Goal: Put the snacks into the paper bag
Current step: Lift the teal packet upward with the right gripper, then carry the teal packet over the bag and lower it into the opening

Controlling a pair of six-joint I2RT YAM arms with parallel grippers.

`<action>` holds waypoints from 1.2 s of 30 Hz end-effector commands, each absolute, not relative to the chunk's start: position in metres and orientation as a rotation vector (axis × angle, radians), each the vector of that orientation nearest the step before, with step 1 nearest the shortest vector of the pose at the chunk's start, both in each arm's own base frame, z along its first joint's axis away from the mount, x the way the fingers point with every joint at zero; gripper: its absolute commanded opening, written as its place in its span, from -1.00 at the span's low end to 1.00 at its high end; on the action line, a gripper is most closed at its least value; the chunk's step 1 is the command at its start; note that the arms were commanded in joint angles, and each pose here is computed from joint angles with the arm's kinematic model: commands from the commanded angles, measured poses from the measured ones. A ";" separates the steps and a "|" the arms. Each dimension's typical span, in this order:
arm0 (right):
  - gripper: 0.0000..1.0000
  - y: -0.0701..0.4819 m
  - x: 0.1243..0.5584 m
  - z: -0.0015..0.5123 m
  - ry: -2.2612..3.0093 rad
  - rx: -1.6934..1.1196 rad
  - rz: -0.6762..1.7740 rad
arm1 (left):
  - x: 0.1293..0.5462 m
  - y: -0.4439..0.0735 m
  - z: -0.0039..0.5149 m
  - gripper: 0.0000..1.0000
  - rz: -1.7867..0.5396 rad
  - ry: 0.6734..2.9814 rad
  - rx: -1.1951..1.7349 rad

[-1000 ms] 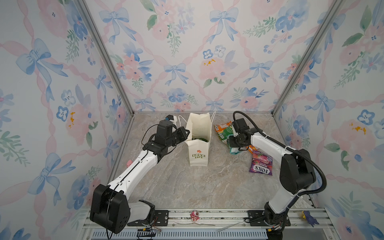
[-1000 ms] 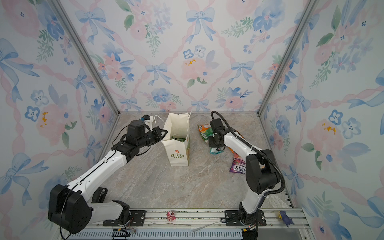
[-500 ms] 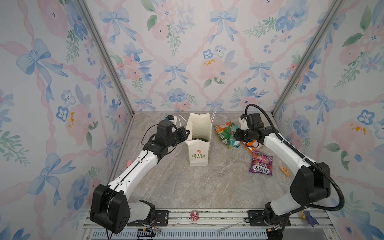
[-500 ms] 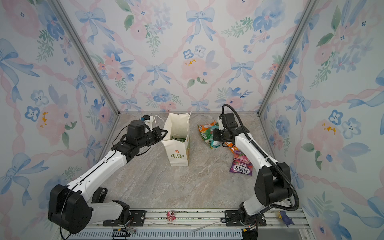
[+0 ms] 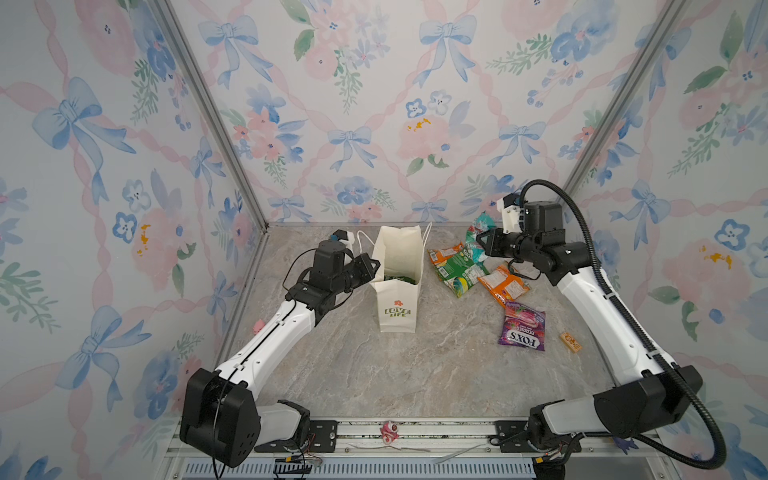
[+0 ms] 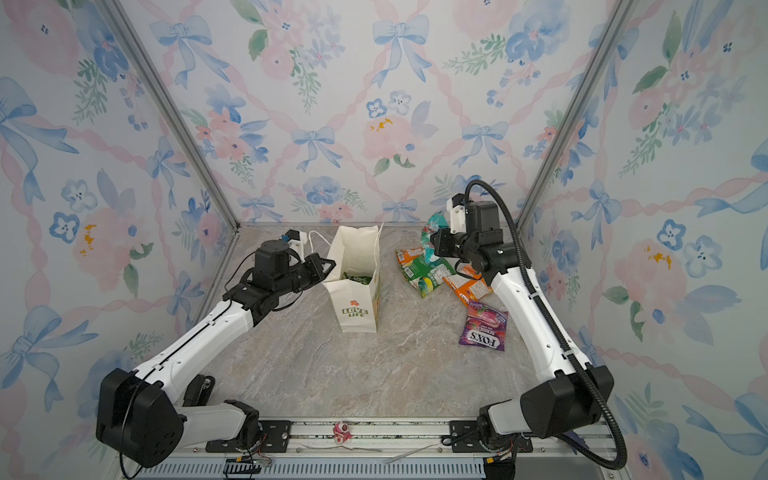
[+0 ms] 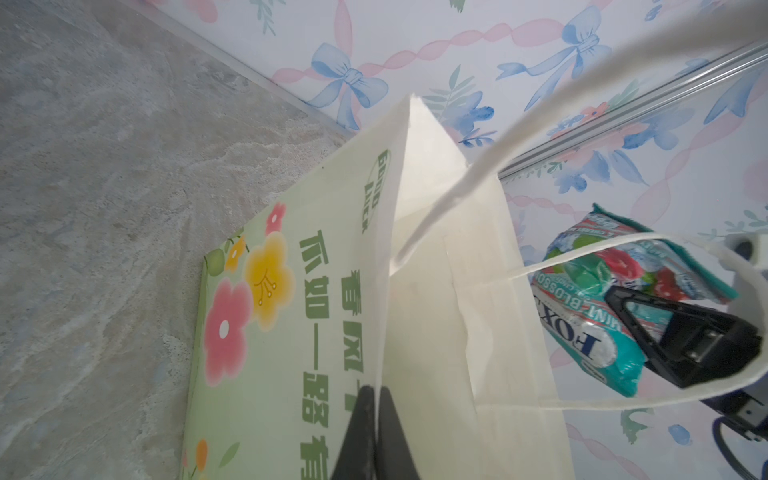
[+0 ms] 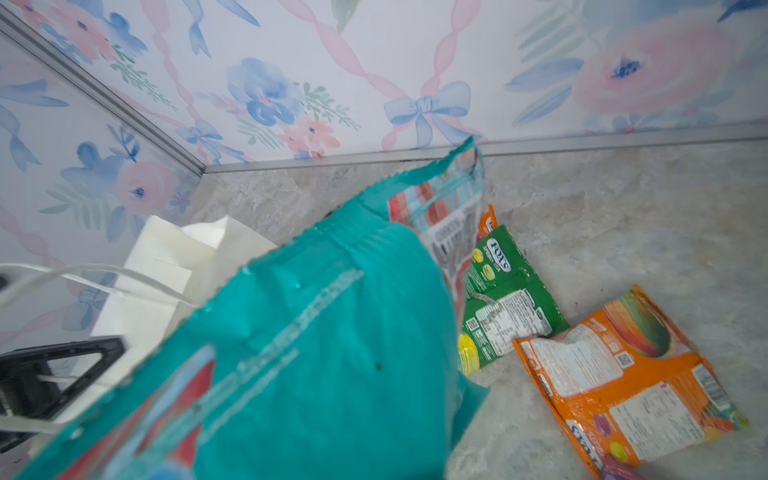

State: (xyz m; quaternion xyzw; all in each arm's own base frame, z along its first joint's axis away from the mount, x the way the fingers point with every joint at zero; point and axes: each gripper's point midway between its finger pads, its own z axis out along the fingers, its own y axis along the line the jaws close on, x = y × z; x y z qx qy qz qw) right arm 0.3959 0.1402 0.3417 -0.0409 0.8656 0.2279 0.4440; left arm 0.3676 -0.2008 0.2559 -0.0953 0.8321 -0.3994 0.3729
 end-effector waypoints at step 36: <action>-1.00 0.347 0.351 0.404 1.972 -0.907 0.593 | 0.367 -0.210 0.269 -1.00 -1.077 2.084 -0.216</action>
